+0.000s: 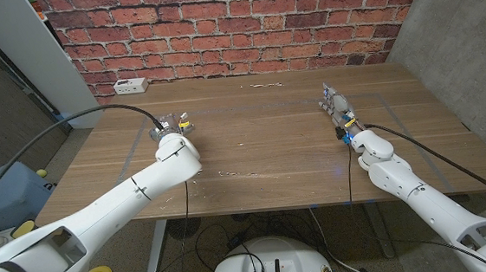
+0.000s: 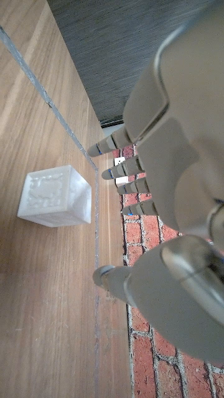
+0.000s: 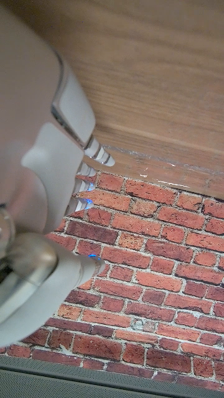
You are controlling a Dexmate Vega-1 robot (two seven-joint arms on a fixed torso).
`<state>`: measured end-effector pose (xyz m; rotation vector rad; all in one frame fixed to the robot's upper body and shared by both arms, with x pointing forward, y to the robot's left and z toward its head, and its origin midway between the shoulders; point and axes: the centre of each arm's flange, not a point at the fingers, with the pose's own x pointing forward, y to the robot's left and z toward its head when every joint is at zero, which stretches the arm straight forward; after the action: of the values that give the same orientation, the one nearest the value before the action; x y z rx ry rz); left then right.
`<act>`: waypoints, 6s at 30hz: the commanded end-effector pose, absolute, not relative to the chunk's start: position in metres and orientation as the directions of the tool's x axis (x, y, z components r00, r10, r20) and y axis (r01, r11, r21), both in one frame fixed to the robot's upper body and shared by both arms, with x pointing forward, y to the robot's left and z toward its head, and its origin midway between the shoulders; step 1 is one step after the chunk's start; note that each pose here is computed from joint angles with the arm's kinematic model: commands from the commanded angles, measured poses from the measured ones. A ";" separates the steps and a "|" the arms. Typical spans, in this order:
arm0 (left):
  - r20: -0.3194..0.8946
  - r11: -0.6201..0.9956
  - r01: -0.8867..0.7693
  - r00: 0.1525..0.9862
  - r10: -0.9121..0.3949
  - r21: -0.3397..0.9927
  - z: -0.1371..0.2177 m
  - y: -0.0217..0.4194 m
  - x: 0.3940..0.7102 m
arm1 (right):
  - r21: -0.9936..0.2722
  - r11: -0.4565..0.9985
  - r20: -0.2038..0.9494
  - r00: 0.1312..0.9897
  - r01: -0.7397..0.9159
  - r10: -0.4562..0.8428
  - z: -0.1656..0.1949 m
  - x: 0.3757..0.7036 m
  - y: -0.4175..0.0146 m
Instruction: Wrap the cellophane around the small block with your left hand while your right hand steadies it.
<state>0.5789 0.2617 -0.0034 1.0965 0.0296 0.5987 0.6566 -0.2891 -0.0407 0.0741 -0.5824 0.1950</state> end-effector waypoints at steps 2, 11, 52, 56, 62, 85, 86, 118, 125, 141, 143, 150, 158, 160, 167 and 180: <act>0.157 0.327 -0.351 0.854 0.496 0.877 -0.011 0.266 0.585 | 0.008 0.978 0.555 0.814 -0.209 0.169 -0.038 0.660 -0.288; 0.115 0.322 -0.311 0.854 0.507 0.894 -0.011 0.265 0.594 | 0.014 0.979 0.555 0.816 -0.201 0.160 -0.039 0.660 -0.289; 0.558 0.060 -0.687 0.635 0.535 0.724 0.016 0.251 0.582 | 0.046 0.988 0.585 0.806 -0.149 0.095 -0.045 0.640 -0.304; 0.561 0.093 -0.679 0.668 0.490 0.728 0.021 0.246 0.588 | 0.049 0.990 0.591 0.803 -0.132 0.078 -0.046 0.632 -0.308; 0.547 0.175 -0.647 0.736 0.399 0.742 0.030 0.241 0.600 | 0.039 0.993 0.602 0.796 -0.115 0.068 -0.046 0.620 -0.311; 0.534 0.313 -0.569 0.822 0.197 0.761 0.049 0.207 0.625 | -0.030 0.997 0.586 0.807 -0.070 0.074 -0.041 0.598 -0.315; 0.534 0.309 -0.568 0.823 0.193 0.763 0.050 0.205 0.625 | -0.032 0.997 0.584 0.808 -0.071 0.076 -0.041 0.598 -0.315; 0.496 0.335 -0.501 0.862 0.107 0.798 0.046 0.137 0.623 | -0.080 0.992 0.548 0.827 -0.097 0.125 -0.043 0.589 -0.349; 0.478 0.344 -0.486 0.871 0.116 0.803 0.038 0.125 0.618 | -0.096 0.989 0.533 0.833 -0.112 0.146 -0.043 0.586 -0.358; 0.438 0.387 -0.457 0.888 0.143 0.801 0.021 0.097 0.613 | -0.140 0.979 0.501 0.842 -0.151 0.201 -0.041 0.586 -0.375; 0.432 0.397 -0.450 0.891 0.141 0.800 0.020 0.094 0.614 | -0.137 0.979 0.499 0.843 -0.152 0.201 -0.042 0.585 -0.377; 0.419 0.432 -0.432 0.899 0.131 0.792 0.017 0.079 0.619 | -0.139 0.978 0.496 0.844 -0.155 0.204 -0.045 0.583 -0.384; 0.402 0.460 -0.410 0.908 0.119 0.788 0.018 0.066 0.627 | -0.133 0.980 0.495 0.847 -0.148 0.195 -0.049 0.578 -0.391; 0.389 0.468 -0.394 0.914 0.111 0.791 0.018 0.063 0.629 | -0.131 0.981 0.495 0.848 -0.144 0.190 -0.050 0.576 -0.393; 0.344 0.459 -0.355 0.932 0.112 0.814 0.017 0.054 0.632 | -0.119 0.983 0.497 0.849 -0.137 0.178 -0.055 0.573 -0.398; 0.202 0.400 -0.261 0.962 0.184 0.879 0.026 0.058 0.630 | -0.111 0.984 0.509 0.842 -0.142 0.179 -0.054 0.578 -0.400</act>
<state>0.6305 0.0565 0.0240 1.0753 -0.2115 0.2930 0.5752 -0.3975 -0.0531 -0.0794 -0.5366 0.1694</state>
